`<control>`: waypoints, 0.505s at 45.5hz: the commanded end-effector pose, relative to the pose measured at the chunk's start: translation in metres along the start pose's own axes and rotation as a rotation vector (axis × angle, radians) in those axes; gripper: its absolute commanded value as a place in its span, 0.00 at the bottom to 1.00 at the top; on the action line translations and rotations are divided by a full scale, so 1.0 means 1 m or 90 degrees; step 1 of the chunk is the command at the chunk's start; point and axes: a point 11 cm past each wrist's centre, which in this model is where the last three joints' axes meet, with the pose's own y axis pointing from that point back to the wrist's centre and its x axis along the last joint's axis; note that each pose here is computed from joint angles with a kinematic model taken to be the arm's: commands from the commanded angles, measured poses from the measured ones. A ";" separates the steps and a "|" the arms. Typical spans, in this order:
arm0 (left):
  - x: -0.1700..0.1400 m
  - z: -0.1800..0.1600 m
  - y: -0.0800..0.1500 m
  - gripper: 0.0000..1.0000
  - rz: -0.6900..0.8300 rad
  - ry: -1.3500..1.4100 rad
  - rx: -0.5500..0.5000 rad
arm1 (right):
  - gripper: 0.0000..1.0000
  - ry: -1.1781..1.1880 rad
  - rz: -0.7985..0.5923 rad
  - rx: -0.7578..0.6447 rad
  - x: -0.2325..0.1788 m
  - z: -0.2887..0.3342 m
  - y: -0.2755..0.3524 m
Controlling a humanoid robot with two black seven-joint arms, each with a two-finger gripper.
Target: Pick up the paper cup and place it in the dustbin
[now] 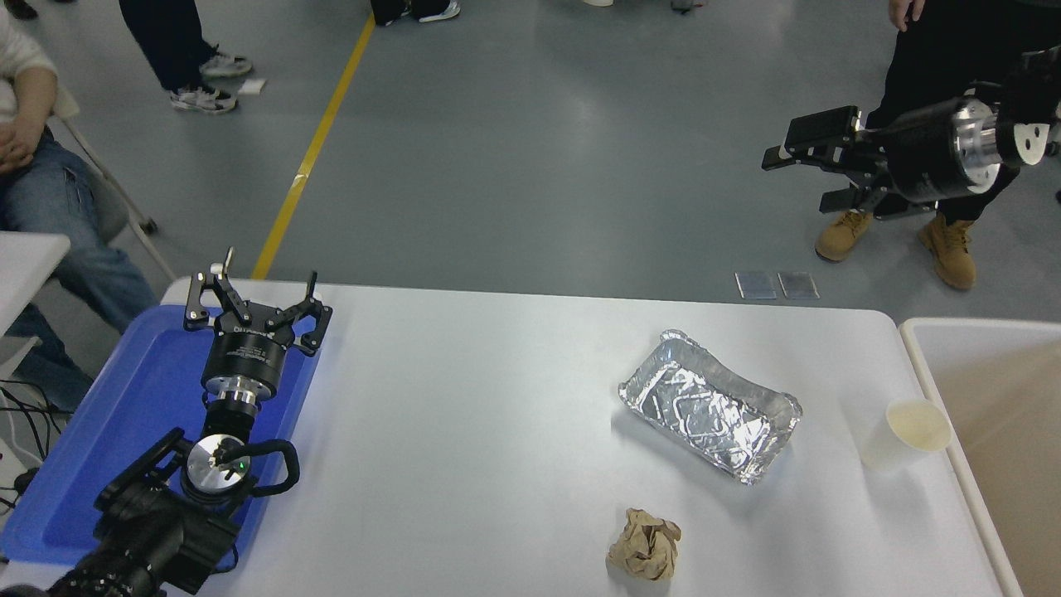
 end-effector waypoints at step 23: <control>0.000 0.000 0.000 1.00 0.000 0.000 0.001 | 1.00 0.227 -0.231 -0.200 -0.086 -0.026 0.043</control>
